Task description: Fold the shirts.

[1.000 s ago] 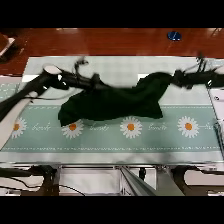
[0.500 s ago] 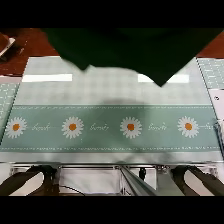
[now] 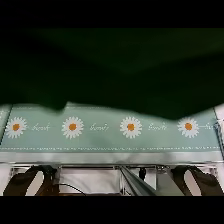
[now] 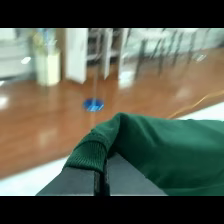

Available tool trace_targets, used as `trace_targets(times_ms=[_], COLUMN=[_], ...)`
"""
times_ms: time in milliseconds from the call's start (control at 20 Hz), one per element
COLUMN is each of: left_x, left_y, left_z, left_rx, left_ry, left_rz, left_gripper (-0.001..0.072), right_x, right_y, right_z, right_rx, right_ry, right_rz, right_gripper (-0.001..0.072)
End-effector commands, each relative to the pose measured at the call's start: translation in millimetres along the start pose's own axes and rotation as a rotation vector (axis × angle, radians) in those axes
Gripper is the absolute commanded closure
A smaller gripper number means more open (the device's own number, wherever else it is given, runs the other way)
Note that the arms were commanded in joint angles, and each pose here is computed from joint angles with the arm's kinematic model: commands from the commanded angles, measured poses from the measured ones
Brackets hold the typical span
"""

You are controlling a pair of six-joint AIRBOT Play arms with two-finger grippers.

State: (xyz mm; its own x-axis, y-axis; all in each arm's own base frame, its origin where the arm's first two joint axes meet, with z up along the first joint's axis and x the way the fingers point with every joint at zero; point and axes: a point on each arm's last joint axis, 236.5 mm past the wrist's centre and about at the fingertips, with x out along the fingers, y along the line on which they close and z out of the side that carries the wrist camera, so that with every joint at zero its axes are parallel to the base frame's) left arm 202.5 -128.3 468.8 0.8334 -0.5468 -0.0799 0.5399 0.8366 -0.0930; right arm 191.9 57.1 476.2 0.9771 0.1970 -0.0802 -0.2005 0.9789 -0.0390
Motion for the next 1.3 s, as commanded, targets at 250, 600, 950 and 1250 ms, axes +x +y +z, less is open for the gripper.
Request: trace_targets(times_ms=[250, 600, 950, 1250], left_x=[42, 143, 240, 239], left_y=[54, 134, 192, 193], left_z=[-205, -397, -428, -405], left_rx=[-0.378, -0.703, -0.747, -0.731], left_ry=[0.457, 0.489, 0.479, 0.6], left_rz=[0.044, 0.24, 0.348, 0.236], left_gripper=[0.069, 0.069, 0.0689, 0.0198], right_x=[83, 220, 349, 351], right_y=[-1, -34, -72, -81], right_z=[-161, -300, -393, -425], right_rx=[0.274, 0.539, 0.882, 0.908], right_ry=[0.387, 0.608, 0.737, 0.855], right_rz=[0.137, 0.224, 0.227, 0.23], right_gripper=[0.0683, 0.0683, 0.0683, 0.0299])
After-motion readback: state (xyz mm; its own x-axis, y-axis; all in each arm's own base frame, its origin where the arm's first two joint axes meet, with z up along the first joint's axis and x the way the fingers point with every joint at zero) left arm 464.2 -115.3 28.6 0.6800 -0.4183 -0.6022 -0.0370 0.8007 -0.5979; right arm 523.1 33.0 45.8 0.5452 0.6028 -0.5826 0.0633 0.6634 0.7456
